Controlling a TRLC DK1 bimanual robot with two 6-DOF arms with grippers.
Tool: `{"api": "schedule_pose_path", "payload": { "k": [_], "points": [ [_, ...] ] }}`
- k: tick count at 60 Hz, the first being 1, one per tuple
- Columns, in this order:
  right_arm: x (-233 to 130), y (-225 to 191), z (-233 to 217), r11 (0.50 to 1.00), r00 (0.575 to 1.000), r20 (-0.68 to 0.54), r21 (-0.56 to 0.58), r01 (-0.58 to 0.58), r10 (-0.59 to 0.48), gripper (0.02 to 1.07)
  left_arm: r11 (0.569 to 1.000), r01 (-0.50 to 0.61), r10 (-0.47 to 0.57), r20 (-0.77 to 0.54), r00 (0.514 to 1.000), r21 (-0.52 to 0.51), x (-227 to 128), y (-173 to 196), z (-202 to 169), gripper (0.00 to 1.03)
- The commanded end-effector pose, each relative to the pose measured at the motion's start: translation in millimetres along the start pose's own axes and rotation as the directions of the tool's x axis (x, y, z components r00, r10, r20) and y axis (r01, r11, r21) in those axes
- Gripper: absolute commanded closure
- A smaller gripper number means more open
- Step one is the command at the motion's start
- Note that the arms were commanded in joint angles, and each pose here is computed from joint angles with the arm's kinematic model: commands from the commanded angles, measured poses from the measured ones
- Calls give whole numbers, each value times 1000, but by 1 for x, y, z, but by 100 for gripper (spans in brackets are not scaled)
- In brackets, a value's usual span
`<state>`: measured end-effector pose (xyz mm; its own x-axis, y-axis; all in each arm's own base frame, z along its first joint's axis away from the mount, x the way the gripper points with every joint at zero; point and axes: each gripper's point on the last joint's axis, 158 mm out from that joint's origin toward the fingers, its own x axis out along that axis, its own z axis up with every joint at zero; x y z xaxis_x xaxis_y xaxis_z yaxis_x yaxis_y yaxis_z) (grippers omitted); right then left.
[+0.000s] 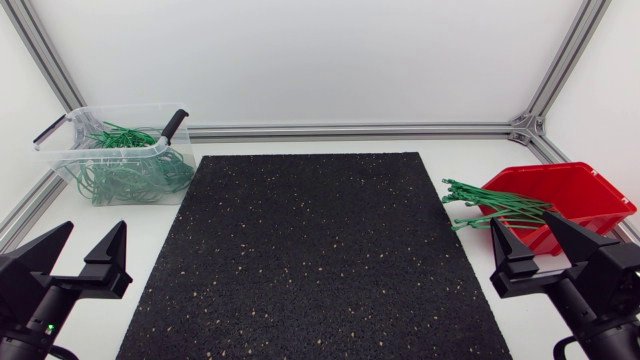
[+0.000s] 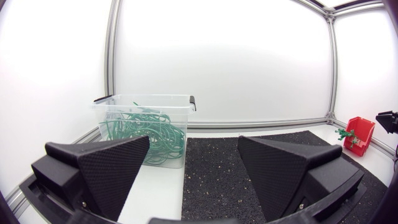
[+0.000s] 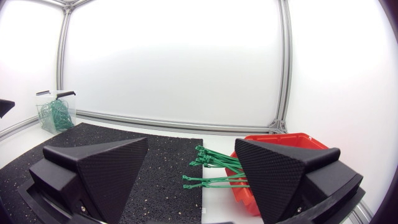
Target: Take a green cable tie from the red box, thread the tail through the head to close it, then place it in the transparent bin on the left.
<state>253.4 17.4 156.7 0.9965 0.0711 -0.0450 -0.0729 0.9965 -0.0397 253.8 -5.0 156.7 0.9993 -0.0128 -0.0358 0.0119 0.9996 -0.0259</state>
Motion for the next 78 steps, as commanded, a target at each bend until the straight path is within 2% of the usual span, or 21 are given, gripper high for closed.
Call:
{"api": "schedule_pose_path", "payload": {
  "k": [1, 28, 40, 58, 69, 78],
  "points": [
    [0, 1, -9, 1000, 1000, -17, 19, 0, 1, 5, 1000, 0, -1, -52, 999, -17, 2, 0, -23, 4],
    [0, 2, -6, 1000, 1000, -9, 19, -5, 5, 5, 1000, -1, 0, -52, 999, -17, 2, 0, -23, 4],
    [-5, 1, 33, 1000, 1000, 27, 3, -10, 10, 5, 1000, -1, 0, -52, 999, -17, 2, 0, -23, 4],
    [11, -14, 80, 999, 995, -90, 7, 34, -33, 6, 1000, -3, 2, -53, 999, -17, 2, 1, -23, 4],
    [25, -34, 102, 997, 976, -201, -1, 83, -81, 6, 1000, -10, 10, -53, 999, -18, 2, 2, -23, 4],
    [41, -38, 105, 999, 954, -297, -38, 25, -36, 10, 1000, -13, 13, -52, 999, -18, 2, 3, -23, 4]
  ]
}}
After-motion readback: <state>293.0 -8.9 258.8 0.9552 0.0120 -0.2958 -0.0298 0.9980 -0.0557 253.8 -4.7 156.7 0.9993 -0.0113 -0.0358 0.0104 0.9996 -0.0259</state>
